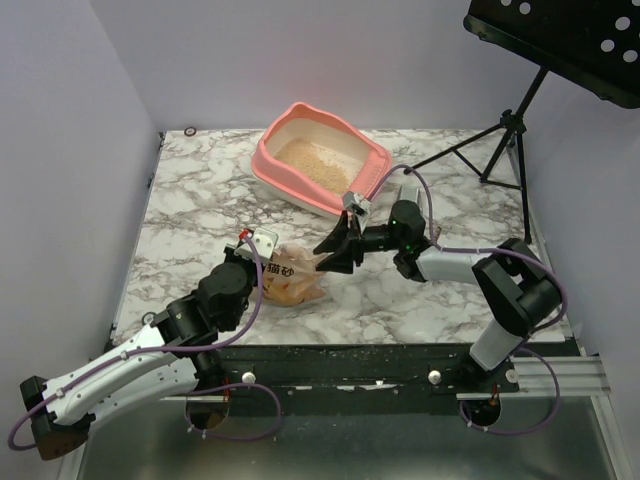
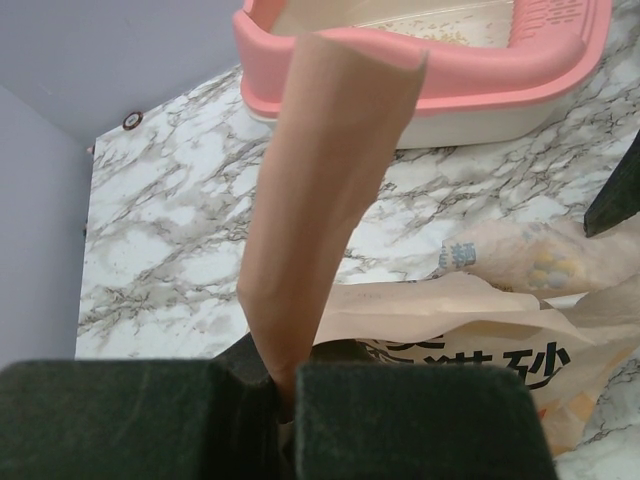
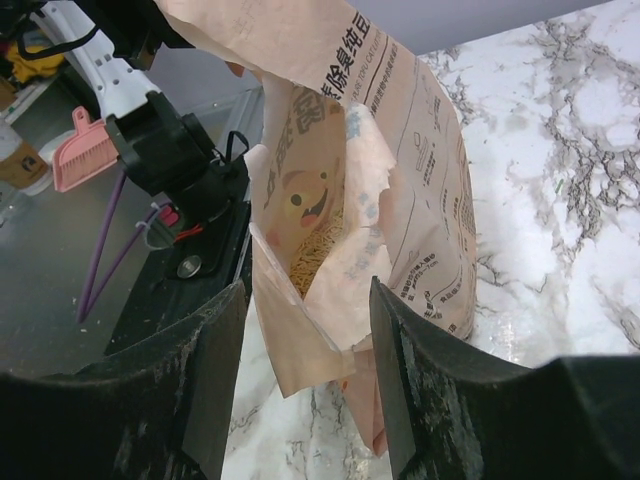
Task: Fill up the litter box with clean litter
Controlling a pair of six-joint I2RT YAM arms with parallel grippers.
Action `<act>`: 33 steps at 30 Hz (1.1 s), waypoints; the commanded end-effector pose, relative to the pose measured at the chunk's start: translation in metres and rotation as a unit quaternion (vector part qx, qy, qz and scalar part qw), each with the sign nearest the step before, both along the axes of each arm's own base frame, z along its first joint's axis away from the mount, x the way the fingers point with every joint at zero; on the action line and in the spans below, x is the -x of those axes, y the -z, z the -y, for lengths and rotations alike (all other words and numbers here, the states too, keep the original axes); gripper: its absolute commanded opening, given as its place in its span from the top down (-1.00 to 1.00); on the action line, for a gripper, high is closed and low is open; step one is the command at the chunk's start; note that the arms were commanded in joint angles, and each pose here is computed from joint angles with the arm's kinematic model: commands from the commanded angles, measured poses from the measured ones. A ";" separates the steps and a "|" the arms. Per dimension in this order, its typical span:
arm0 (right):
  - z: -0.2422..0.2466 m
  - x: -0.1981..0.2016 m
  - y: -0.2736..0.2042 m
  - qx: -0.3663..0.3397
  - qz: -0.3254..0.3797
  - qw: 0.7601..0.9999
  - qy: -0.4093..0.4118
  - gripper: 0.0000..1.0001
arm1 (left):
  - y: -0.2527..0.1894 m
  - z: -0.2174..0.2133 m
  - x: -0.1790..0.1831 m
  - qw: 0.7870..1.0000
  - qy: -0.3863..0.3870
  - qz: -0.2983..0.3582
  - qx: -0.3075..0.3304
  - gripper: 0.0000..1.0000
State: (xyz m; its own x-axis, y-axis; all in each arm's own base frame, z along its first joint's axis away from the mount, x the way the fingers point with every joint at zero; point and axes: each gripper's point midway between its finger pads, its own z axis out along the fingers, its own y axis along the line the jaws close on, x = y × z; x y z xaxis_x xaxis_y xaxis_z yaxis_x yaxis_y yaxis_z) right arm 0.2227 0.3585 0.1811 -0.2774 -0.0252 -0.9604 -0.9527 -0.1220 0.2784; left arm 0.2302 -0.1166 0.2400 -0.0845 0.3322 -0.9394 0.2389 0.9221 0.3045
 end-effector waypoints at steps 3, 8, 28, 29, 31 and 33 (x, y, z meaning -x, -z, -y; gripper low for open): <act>-0.005 0.007 0.002 -0.022 -0.003 1.000 -0.021 -0.19 | -0.052 -0.001 -0.008 0.994 -0.020 0.066 0.090 1.00; -0.006 0.001 0.007 -0.029 -0.010 1.000 -0.001 -0.20 | -0.050 0.000 -0.008 0.994 -0.019 0.065 0.088 1.00; 0.005 -0.015 0.017 -0.032 -0.023 0.998 0.051 -0.21 | -0.047 0.002 -0.010 0.995 -0.014 0.062 0.083 1.00; 0.005 -0.013 0.015 -0.040 -0.025 0.998 0.046 -0.21 | -0.047 0.002 -0.010 0.994 -0.014 0.063 0.083 1.00; 0.005 -0.008 0.009 -0.058 -0.029 0.997 0.032 -0.21 | -0.047 0.001 -0.010 0.995 -0.016 0.063 0.082 1.00; 0.003 -0.004 0.002 -0.074 -0.041 0.996 0.016 -0.21 | -0.046 0.001 -0.011 0.995 -0.016 0.063 0.080 1.00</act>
State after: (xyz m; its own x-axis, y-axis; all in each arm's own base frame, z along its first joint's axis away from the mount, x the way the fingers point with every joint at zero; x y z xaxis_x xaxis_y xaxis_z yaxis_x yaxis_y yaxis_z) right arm 0.2340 0.3545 0.1611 -0.3786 0.0569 -0.9238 -0.9252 -0.0506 0.3761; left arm 0.2349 -0.1181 0.2397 -0.0853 0.3290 -0.9405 0.2358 0.9238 0.3018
